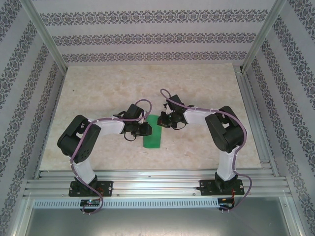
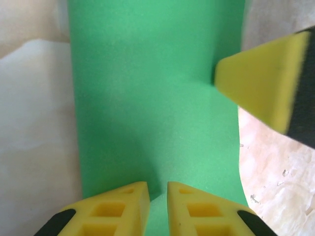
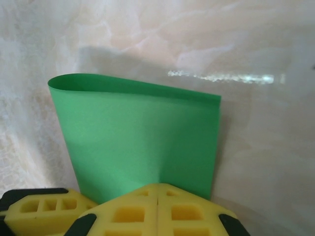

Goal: Fold a paper plane with a square sheet of paper (fold left side to right side)
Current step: Hold the square sheet of paper at the center of the table.

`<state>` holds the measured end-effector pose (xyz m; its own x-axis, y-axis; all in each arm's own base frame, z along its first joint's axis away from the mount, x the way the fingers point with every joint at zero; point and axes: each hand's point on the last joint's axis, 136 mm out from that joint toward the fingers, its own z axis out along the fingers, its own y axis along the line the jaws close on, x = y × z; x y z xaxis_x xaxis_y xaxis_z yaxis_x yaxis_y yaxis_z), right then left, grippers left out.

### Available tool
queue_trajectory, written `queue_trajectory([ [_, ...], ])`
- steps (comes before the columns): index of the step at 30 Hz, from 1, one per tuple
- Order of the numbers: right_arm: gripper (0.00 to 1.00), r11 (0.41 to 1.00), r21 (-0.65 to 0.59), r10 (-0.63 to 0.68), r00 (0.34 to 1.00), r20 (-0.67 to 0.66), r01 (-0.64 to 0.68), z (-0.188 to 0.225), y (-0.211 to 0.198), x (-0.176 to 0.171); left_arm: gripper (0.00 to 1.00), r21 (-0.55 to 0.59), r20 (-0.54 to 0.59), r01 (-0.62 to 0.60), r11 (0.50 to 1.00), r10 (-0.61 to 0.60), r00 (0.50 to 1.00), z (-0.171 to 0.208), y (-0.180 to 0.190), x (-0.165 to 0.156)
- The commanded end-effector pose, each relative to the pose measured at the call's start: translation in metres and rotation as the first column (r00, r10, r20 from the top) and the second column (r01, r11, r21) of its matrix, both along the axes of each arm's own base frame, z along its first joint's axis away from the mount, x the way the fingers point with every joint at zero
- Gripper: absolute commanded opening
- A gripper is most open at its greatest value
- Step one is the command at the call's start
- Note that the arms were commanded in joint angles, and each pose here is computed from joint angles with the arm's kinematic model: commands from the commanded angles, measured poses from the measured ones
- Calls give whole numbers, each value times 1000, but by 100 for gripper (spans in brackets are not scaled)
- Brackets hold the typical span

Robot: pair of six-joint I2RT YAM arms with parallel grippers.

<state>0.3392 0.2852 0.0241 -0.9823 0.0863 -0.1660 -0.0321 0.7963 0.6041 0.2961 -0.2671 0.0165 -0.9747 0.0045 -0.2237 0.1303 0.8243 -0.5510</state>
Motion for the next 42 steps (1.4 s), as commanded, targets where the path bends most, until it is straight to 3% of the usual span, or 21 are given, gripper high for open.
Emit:
queue_trajectory([
  [1, 8, 1000, 18, -24, 997, 75, 23, 36, -13, 7, 21, 142, -114, 7, 990, 9, 993, -45, 30, -31],
  [7, 4, 996, 86, -11, 997, 71, 5, 45, 6, 3, 20, 137, -107, 7, 991, 8, 994, -42, 29, -30],
  [11, 1, 994, 109, 4, 1000, 31, -8, 31, 27, 1, 20, 140, -106, 8, 990, 7, 994, -41, 30, -30],
  [27, 1, 1000, 16, 26, 997, -69, -25, -24, 27, -15, 20, 181, -91, 4, 984, 12, 996, -36, 39, -32],
  [37, 0, 991, -119, 50, 993, -103, -63, -44, 6, -27, 41, 94, -28, -27, 995, 29, 999, -2, 30, -15],
  [42, 0, 990, -126, 49, 993, -109, -63, -47, 5, -29, 38, 0, 19, -63, 998, 63, 998, 28, 26, 7],
])
